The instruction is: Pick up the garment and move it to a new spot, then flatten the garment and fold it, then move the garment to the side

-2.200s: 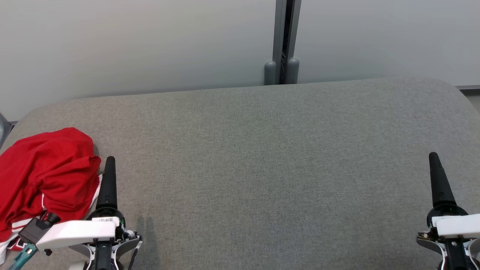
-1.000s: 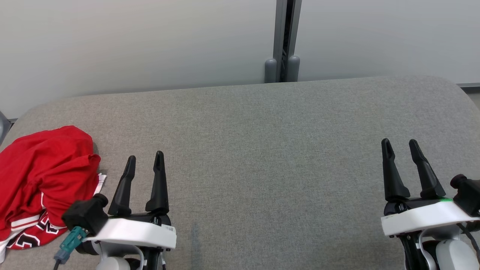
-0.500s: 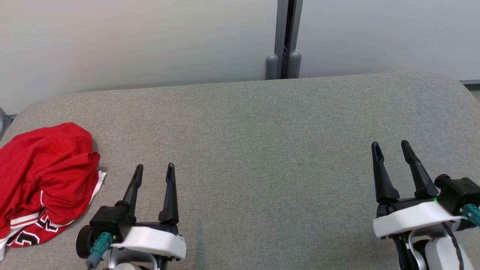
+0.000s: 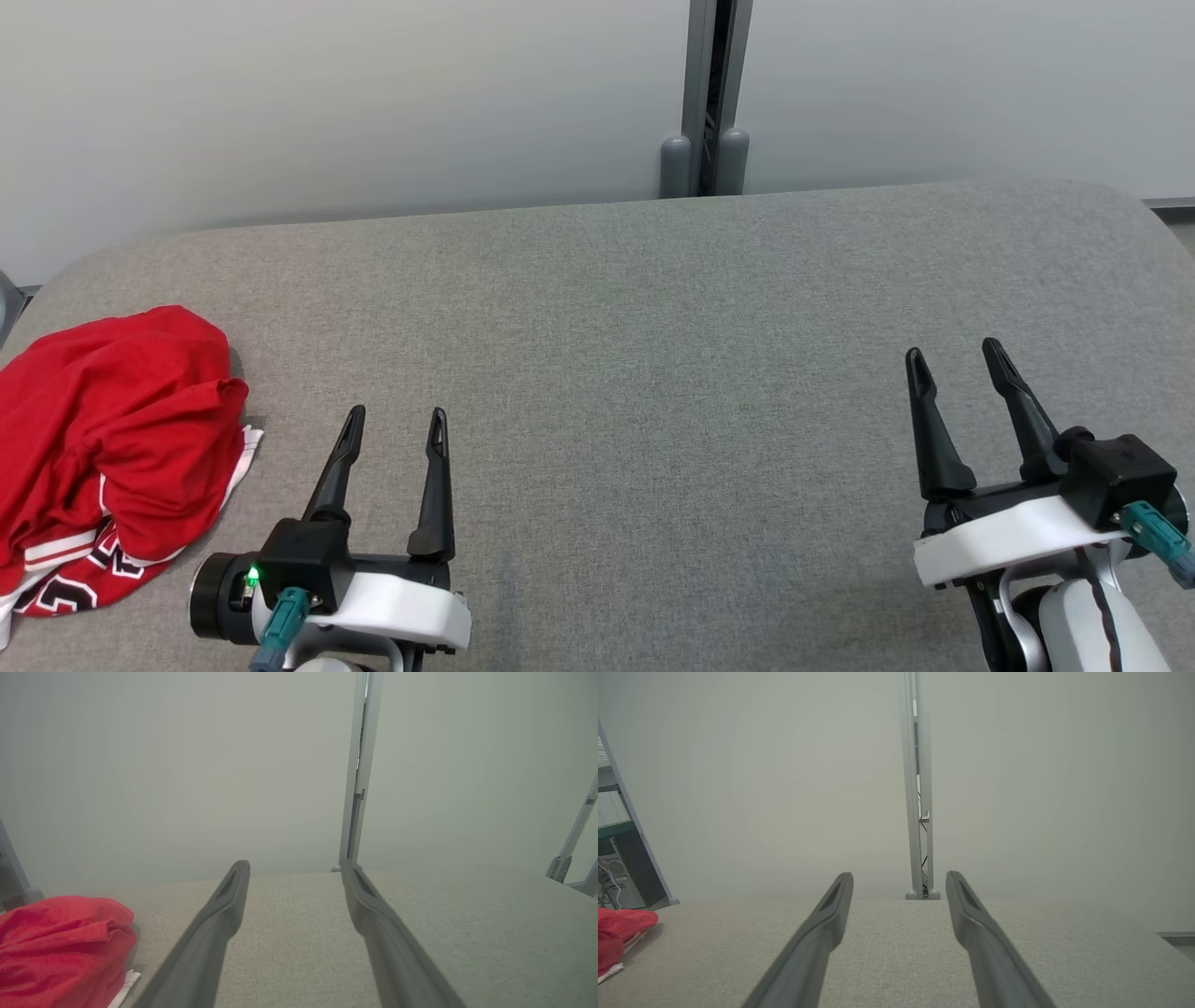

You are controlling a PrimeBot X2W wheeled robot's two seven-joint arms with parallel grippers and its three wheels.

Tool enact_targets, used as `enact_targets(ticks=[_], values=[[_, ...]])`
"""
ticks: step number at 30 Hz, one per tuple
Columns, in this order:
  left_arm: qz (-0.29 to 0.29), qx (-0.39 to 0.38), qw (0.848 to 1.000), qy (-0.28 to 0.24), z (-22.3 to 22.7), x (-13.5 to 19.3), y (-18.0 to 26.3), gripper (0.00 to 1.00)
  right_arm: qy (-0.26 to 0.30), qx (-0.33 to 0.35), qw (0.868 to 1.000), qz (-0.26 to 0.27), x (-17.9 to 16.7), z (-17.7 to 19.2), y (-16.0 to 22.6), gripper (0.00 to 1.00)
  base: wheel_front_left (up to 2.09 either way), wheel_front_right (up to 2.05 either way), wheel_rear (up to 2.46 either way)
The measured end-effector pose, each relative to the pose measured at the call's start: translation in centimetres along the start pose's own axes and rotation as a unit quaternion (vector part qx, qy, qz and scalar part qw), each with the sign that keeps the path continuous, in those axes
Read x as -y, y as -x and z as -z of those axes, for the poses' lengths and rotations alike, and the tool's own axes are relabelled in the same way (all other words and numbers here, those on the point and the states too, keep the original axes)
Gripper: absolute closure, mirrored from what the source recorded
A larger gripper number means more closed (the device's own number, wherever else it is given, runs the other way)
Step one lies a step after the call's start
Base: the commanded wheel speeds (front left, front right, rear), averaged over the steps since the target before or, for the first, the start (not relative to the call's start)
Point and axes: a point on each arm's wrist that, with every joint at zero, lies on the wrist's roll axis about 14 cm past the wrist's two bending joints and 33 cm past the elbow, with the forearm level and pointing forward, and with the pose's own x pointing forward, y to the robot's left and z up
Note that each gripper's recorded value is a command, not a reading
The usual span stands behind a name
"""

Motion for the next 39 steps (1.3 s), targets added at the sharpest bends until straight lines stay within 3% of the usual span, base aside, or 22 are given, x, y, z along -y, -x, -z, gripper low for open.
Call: enact_targets(ticks=[39], values=[[0.009, -0.005, 1.000, -0.002, 0.9, 0.2, 0.3, 0.00, 0.020, -0.019, 1.000, 0.003, 0.6, 1.8, -0.2, 0.00, 0.00, 0.00, 0.00]])
